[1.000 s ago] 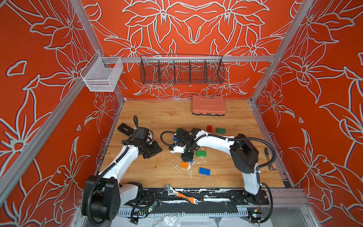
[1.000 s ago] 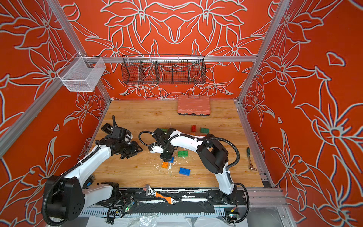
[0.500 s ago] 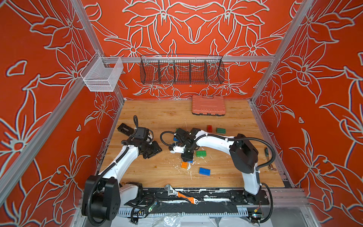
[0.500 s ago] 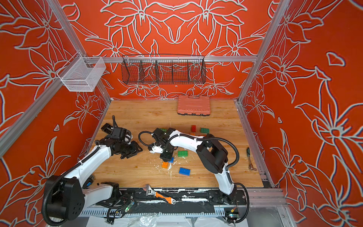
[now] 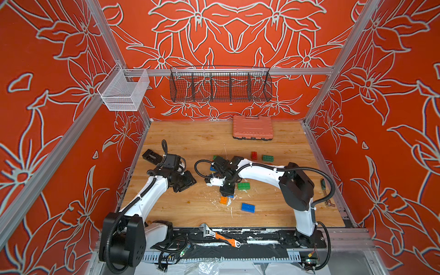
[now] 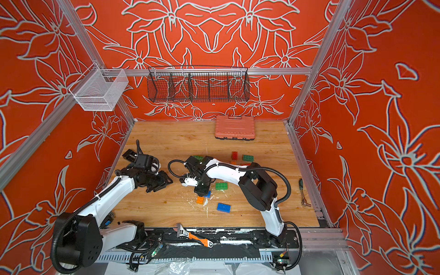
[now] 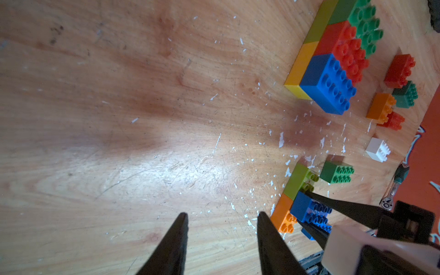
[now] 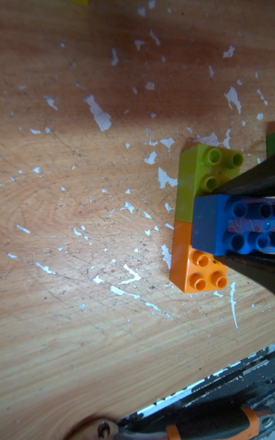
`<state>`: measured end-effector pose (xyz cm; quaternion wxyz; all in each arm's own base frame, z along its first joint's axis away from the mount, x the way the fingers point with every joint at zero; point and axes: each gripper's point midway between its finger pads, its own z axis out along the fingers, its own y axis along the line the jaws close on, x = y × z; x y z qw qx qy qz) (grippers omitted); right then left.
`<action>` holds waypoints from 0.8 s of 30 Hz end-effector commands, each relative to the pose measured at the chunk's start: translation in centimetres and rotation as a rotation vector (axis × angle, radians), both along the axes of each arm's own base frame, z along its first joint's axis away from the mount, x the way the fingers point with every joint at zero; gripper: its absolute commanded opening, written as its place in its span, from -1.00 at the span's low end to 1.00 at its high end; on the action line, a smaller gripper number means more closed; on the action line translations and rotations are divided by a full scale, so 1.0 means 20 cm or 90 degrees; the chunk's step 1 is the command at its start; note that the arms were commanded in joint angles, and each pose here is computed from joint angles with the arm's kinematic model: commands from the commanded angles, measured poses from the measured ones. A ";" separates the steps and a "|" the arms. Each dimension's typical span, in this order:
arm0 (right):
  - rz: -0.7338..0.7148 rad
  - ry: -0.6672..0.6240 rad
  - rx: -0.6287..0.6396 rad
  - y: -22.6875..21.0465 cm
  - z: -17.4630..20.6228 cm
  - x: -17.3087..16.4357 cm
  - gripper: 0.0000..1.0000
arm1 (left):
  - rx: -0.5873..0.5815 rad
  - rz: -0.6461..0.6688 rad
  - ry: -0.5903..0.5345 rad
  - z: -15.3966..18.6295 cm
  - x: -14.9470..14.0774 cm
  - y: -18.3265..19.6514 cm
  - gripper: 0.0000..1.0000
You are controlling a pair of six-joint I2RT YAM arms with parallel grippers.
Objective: Assemble a rectangle with lego
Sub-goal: Assemble the lego brick with the lego brick.
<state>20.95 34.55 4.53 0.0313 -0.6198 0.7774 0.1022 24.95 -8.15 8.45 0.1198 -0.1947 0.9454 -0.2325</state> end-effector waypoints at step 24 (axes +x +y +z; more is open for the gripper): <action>0.019 0.041 -0.151 -0.13 -0.30 -0.14 -1.00 | 0.004 0.001 0.008 -0.02 -0.02 0.01 -0.08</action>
